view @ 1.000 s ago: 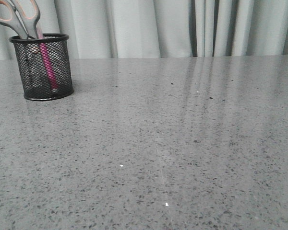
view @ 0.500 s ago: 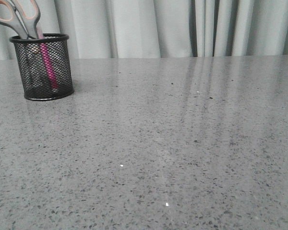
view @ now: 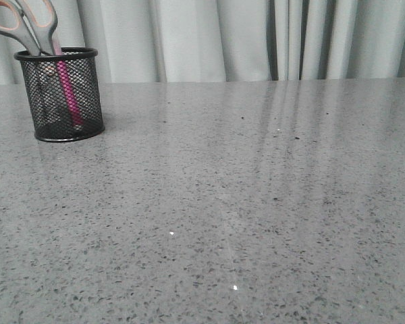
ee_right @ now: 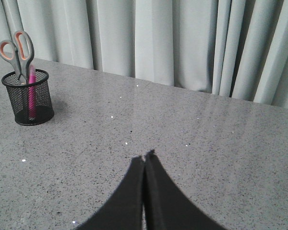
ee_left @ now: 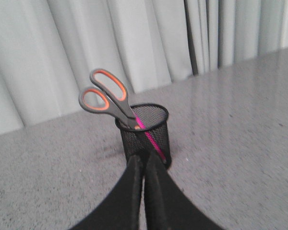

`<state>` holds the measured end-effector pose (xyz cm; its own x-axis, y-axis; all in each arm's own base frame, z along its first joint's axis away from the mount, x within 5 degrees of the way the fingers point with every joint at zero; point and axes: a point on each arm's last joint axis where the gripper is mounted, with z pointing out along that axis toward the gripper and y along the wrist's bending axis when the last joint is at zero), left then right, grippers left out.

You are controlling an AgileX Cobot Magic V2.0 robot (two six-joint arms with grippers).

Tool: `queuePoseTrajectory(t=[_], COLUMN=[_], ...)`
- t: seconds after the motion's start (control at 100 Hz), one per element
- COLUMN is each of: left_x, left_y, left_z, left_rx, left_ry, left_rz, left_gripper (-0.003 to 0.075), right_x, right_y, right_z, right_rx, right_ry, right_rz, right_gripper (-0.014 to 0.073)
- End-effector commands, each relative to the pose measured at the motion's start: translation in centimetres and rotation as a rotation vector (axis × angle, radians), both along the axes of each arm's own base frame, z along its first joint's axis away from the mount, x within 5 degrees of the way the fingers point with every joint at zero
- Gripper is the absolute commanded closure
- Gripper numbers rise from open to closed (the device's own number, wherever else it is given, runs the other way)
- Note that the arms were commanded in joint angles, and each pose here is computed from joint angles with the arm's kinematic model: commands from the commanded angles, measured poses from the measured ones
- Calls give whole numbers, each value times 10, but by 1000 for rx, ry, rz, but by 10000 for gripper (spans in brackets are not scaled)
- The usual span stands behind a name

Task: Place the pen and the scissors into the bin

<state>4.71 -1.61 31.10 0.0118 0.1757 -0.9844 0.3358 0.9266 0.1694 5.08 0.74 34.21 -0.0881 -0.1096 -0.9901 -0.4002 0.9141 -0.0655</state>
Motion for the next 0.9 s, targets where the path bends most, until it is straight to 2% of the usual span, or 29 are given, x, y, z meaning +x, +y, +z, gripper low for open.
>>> queuePoseTrajectory(t=[0.0, 0.19, 0.33, 0.63, 0.89], left_x=[7, 10, 6, 6, 6], left_y=[0, 5, 7, 10, 10], left_z=[-10, -72, -103, -136, -137], left_rx=[-93, -72, -96, -55, -54], left_ry=[-135, -72, -37, 167, 172], left_rz=[44, 148, 185, 243, 247], left_gripper=[739, 739, 739, 739, 739], right_x=[0, 0, 0, 0, 0], right_y=[2, 2, 2, 2, 2], right_z=[12, 12, 12, 12, 12], right_rx=[8, 8, 8, 9, 9], right_ry=[-80, -80, -80, -81, -81], right_rz=[26, 26, 26, 27, 27], right_gripper=[671, 671, 671, 671, 671])
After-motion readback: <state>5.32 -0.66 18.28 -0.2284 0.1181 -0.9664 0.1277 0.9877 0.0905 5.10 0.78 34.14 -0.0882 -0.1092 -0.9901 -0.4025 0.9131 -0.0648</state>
